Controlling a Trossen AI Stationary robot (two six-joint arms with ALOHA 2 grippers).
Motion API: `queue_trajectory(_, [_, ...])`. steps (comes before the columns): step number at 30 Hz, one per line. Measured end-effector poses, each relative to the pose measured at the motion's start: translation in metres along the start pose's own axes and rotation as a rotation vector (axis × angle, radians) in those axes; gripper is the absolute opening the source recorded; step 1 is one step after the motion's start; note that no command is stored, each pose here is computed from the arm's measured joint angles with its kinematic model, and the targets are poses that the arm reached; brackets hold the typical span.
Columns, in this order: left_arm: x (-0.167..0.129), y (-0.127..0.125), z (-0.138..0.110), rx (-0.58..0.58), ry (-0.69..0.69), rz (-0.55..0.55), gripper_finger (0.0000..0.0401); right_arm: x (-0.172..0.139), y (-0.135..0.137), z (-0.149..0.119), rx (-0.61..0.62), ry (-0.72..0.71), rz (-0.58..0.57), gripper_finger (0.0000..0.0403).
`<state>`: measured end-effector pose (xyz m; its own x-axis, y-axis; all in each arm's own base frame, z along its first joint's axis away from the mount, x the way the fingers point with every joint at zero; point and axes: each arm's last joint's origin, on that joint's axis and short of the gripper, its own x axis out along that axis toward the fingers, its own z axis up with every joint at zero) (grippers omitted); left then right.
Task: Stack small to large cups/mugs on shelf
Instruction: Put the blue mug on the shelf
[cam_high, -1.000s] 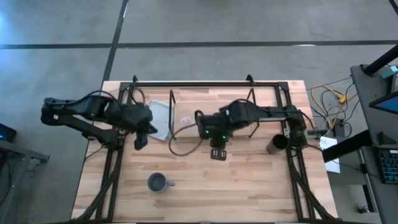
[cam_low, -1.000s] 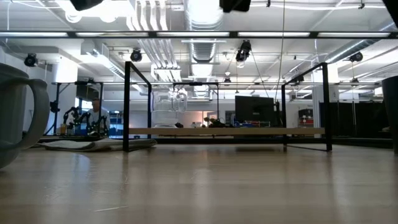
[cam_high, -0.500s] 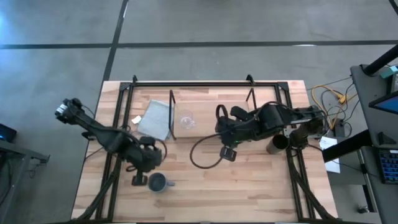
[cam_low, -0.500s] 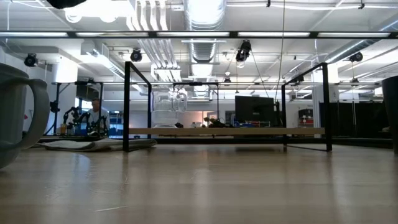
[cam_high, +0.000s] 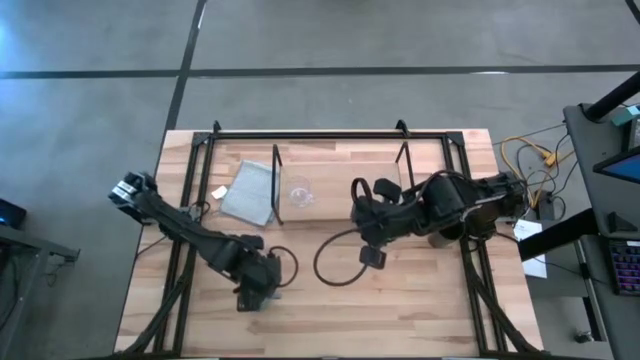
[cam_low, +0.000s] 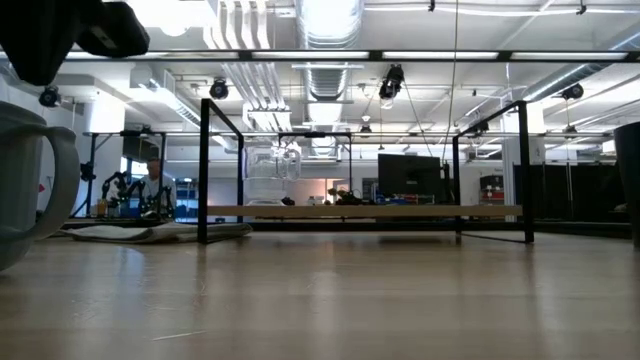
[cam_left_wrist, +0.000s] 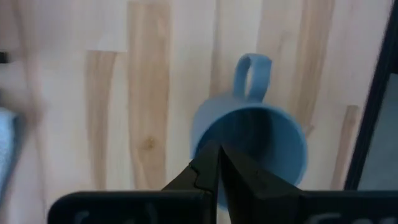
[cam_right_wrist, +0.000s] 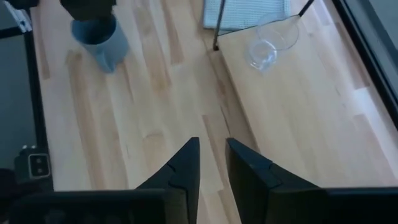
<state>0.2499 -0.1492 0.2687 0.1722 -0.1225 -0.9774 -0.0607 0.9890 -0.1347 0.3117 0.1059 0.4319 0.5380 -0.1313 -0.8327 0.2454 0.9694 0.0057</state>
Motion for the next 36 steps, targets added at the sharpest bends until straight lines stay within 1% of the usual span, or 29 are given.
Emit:
queue_trajectory(2, [0.002, -0.002, 0.002, 0.019, 0.0, -0.004, 0.0001, -0.001, 0.003, -0.002, -0.011, 0.004, 0.005, 0.0072])
queue_trajectory(7, [-0.001, -0.002, 0.003, 0.015, -0.011, -0.013, 0.0008, -0.003, 0.006, -0.008, -0.036, 0.032, -0.003, 0.0072])
queue_trajectory(12, [-0.001, -0.002, 0.003, 0.014, -0.013, -0.014, 0.0047, -0.004, 0.005, -0.01, -0.046, 0.051, -0.013, 0.0068])
queue_trajectory(16, [0.007, -0.001, 0.001, 0.014, 0.016, 0.005, 0.008, -0.004, 0.005, -0.011, -0.053, 0.063, -0.02, 0.007])
queue_trajectory(20, [0.018, 0.001, -0.001, 0.013, 0.046, 0.03, 0.0091, -0.004, 0.005, -0.011, -0.053, 0.063, -0.02, 0.0068])
queue_trajectory(25, [0.031, 0.008, -0.008, 0.011, 0.076, 0.086, 0.0091, -0.004, 0.005, -0.011, -0.054, 0.063, -0.02, 0.0071])
queue_trajectory(31, [0.033, 0.011, -0.007, 0.003, 0.074, 0.086, 0.0086, -0.004, 0.005, -0.011, -0.053, 0.063, -0.02, 0.0074])
queue_trajectory(33, [0.033, 0.011, -0.006, 0.008, 0.07, 0.083, 0.007, -0.004, 0.005, -0.011, -0.053, 0.063, -0.02, 0.0071])
queue_trajectory(36, [0.033, 0.013, -0.004, 0.024, 0.062, 0.077, 0.0023, -0.003, 0.005, -0.01, -0.05, 0.055, -0.015, 0.0068])
